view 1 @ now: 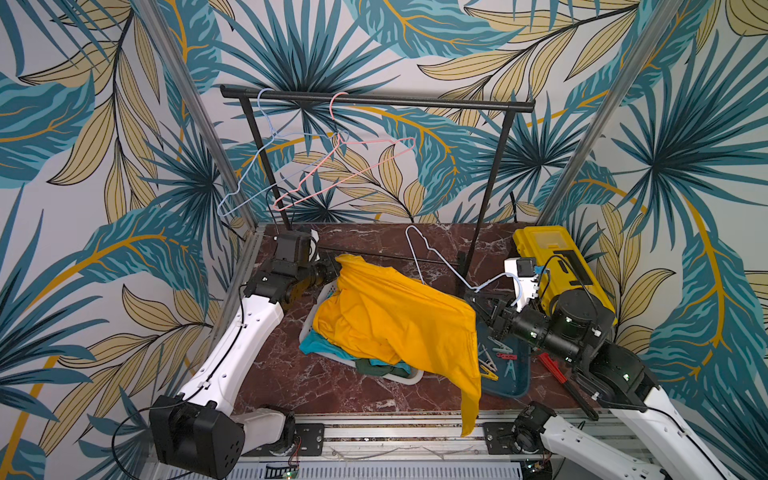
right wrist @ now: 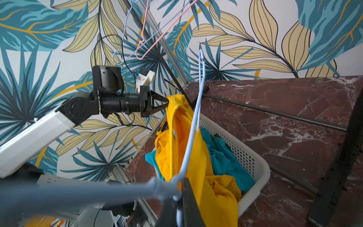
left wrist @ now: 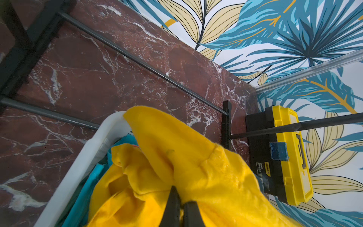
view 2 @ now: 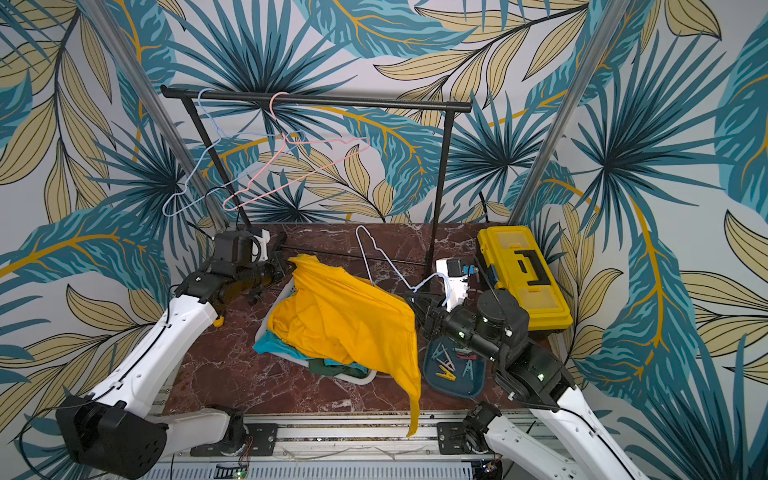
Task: Remove the clothespins securing t-shirts to the hanger
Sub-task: Remove the T-shirt from the hanger, then adjust the T-shirt in the basket.
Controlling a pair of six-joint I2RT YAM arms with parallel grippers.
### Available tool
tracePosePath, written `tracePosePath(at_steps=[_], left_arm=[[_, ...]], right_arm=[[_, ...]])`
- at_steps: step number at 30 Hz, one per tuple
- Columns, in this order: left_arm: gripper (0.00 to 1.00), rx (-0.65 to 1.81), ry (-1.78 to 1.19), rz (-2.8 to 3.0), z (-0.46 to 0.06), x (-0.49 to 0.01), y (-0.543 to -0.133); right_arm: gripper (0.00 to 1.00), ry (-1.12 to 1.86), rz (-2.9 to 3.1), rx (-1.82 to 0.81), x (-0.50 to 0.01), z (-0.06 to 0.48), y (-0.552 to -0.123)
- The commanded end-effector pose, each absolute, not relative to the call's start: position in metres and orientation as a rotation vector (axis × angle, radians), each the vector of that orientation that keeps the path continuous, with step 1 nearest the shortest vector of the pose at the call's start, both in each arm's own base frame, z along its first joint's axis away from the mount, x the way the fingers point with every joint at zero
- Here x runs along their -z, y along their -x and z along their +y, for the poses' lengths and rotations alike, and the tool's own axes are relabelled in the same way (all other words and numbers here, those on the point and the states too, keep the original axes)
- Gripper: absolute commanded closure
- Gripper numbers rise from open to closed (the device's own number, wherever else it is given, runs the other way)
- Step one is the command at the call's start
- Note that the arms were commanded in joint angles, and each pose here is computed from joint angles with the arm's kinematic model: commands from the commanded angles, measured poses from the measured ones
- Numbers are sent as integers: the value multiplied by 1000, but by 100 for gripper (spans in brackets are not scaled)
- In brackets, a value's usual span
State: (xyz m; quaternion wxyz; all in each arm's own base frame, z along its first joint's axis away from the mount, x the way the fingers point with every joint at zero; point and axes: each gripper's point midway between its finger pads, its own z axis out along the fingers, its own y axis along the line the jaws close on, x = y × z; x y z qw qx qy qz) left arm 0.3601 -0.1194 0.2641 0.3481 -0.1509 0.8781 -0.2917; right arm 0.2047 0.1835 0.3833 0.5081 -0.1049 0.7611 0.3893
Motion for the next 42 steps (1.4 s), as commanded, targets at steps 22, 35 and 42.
tracePosePath(at_steps=[22, 35, 42], left_arm=[[100, 824, 43, 2241, -129, -272, -307], [100, 998, -327, 2304, -220, -268, -266], [49, 998, -430, 2588, -243, -203, -232]], right_arm=[[100, 93, 1403, -1010, -511, 245, -325], [100, 45, 1498, -860, -493, 209, -307], [100, -3, 1524, -787, -477, 180, -288]])
